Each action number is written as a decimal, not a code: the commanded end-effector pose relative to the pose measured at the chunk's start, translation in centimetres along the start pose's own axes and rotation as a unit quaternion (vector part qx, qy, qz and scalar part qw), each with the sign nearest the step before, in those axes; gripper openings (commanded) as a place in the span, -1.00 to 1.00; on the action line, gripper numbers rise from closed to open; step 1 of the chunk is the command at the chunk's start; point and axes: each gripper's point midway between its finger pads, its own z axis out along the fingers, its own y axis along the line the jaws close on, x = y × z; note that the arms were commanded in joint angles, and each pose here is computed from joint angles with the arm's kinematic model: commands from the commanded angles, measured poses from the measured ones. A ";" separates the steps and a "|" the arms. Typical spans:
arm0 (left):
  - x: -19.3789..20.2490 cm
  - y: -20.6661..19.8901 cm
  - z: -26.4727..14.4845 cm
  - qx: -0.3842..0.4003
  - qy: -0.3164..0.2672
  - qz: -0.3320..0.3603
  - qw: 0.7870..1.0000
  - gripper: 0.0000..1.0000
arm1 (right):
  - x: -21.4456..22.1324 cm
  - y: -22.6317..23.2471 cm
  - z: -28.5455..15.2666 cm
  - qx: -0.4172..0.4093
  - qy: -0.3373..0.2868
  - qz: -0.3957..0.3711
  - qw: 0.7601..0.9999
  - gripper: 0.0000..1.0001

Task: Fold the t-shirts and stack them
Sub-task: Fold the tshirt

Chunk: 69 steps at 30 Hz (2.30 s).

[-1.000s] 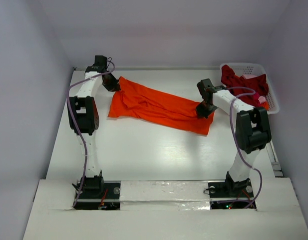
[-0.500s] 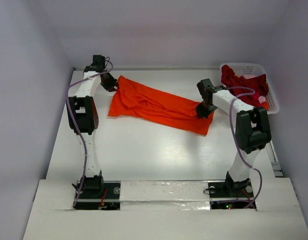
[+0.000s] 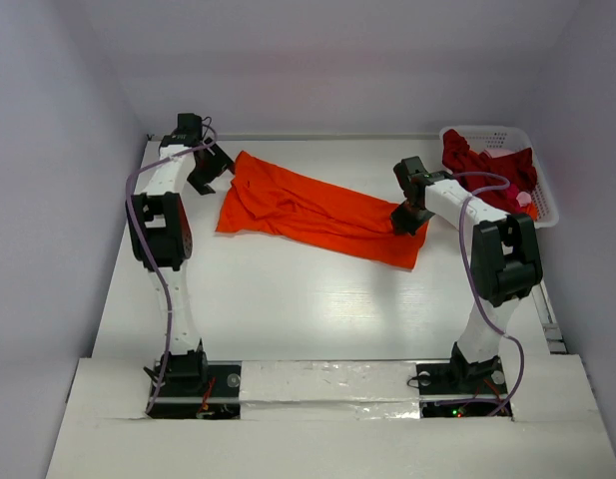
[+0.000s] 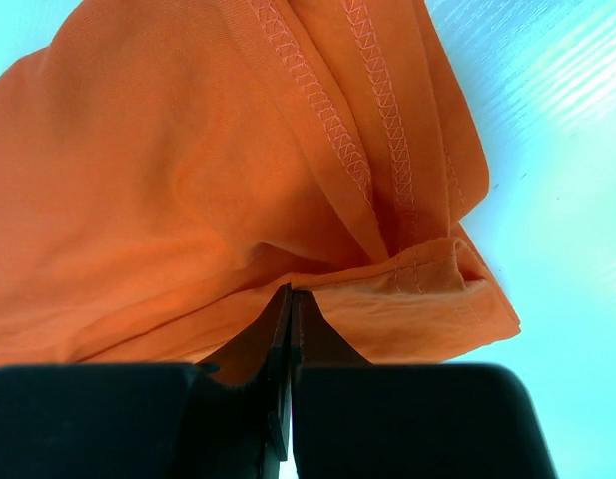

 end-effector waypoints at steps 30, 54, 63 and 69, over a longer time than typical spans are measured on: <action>6.3 -1.8 -7.4 0.042 -0.003 0.099 0.994 -1.00 | -4.8 0.8 -5.7 -0.049 -0.096 -0.069 0.992 0.74; 15.0 -1.7 -4.5 0.028 0.092 0.125 0.987 -0.40 | -4.8 0.1 -6.8 -0.065 -0.106 -0.070 0.990 0.72; 14.1 1.0 -3.8 0.006 0.084 0.095 0.992 -0.47 | -4.6 0.0 -6.6 -0.068 -0.105 -0.071 0.990 0.72; 12.6 0.7 -3.8 0.010 0.068 0.083 0.994 -0.49 | -4.4 0.1 -6.4 -0.071 -0.101 -0.070 0.990 0.72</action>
